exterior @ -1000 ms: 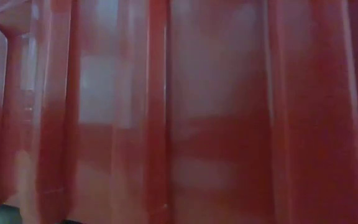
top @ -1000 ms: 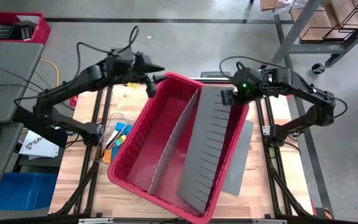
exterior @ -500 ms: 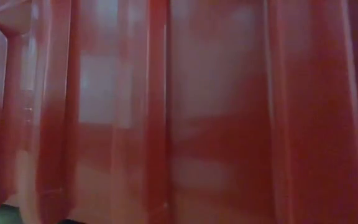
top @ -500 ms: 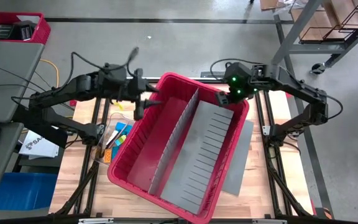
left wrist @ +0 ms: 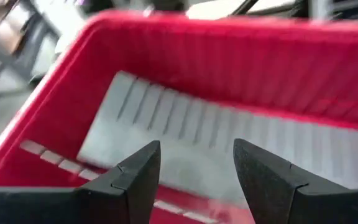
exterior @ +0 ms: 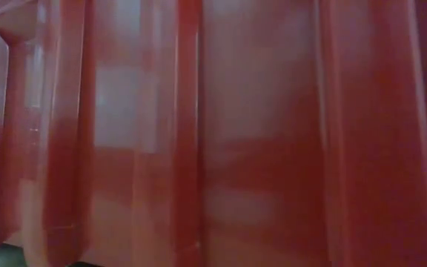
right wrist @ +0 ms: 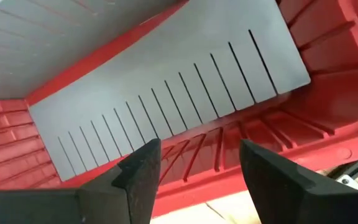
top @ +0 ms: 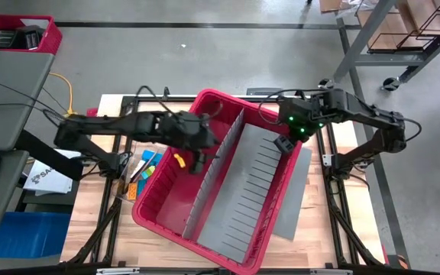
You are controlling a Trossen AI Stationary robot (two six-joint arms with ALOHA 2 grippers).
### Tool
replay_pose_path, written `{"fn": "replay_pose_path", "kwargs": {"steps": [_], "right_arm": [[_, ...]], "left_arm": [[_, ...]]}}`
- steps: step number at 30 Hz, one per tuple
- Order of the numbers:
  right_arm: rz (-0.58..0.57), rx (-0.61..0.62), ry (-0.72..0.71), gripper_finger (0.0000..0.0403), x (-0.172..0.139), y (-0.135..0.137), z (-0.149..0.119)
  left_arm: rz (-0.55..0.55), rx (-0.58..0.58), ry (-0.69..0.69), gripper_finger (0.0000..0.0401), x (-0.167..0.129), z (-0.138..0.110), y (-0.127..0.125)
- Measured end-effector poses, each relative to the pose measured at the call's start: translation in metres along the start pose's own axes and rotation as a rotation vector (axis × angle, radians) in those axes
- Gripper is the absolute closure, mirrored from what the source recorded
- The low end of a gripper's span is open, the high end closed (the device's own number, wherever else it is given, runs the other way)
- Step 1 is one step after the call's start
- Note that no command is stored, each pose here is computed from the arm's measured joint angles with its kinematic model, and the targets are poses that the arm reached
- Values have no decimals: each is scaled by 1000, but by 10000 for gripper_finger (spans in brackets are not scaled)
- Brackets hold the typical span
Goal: Sort Items/Unsort Items
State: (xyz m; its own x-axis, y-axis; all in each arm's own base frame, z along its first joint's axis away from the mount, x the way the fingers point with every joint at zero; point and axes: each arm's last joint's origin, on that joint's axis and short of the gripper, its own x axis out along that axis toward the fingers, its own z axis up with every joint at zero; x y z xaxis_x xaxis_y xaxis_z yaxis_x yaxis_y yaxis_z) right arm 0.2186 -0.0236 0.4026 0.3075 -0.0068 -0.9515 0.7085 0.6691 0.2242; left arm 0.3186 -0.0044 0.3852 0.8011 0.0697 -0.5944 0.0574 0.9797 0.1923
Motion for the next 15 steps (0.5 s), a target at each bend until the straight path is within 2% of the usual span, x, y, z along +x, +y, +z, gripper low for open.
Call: {"fn": "replay_pose_path", "kwargs": {"steps": [3, 6, 8, 12, 15], "right_arm": [[-5, -32, 2, 194, 1, 1, 0], [-34, -86, -21, 194, 6, 3, 6], [-21, -144, -33, 194, 14, 8, 15], [43, -341, 30, 194, 43, 25, 34], [-2, -452, 114, 194, 75, 35, 46]], "left_arm": [[103, -75, 20, 201, -2, 7, 3], [114, -115, -28, 201, -19, 15, 6], [108, -145, -77, 201, -36, 20, 6], [125, -221, -181, 201, -84, 20, 7], [200, -286, -227, 201, -115, 15, 10]]}}
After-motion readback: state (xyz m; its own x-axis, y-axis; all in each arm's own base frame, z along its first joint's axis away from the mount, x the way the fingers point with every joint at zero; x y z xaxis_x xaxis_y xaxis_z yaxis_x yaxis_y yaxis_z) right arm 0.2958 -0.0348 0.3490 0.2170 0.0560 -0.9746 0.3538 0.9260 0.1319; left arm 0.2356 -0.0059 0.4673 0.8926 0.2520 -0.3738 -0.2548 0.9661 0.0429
